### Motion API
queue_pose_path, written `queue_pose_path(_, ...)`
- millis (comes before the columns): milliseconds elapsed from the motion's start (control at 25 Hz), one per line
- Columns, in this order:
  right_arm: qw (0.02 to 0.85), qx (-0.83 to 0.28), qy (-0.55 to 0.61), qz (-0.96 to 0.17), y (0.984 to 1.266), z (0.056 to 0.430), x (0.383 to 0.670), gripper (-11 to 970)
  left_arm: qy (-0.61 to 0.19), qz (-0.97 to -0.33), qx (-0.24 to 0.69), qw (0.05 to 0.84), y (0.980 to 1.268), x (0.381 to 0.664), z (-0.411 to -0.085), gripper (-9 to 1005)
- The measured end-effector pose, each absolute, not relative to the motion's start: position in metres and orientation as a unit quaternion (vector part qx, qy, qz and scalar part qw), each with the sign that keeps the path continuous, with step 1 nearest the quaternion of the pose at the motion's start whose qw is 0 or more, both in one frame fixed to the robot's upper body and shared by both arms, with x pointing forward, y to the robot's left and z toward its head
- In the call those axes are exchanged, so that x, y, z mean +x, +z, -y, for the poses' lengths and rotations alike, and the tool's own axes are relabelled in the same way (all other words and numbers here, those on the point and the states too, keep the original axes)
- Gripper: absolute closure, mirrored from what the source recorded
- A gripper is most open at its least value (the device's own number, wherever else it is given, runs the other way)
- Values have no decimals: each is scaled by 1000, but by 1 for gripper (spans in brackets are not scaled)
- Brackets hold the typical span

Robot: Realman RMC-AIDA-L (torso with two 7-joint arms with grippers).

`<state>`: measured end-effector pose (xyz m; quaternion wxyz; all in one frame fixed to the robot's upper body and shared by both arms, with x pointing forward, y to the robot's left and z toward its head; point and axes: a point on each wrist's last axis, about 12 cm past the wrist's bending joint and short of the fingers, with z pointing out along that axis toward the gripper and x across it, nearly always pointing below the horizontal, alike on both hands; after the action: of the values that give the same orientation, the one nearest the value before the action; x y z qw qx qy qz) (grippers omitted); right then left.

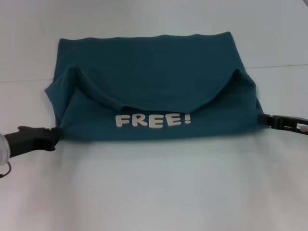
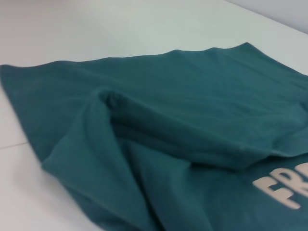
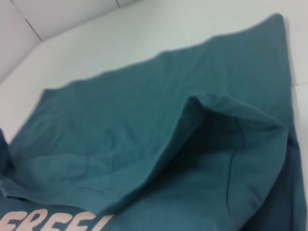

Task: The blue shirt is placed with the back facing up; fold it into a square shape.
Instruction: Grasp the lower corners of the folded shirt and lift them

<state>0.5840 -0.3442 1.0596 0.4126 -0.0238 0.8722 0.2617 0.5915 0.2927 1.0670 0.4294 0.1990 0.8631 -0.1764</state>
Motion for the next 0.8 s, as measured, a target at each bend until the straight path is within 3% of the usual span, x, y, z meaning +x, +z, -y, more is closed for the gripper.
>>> queue_pose_path(520,445,-54,297,-843,1044,373,517,934,-254,-854,177,418,1073,546,-318,960)
queue_pose_path(800,450,-65,288,-843,1045,380,514,933,-274,-849,159,423,1074,538,-324,954)
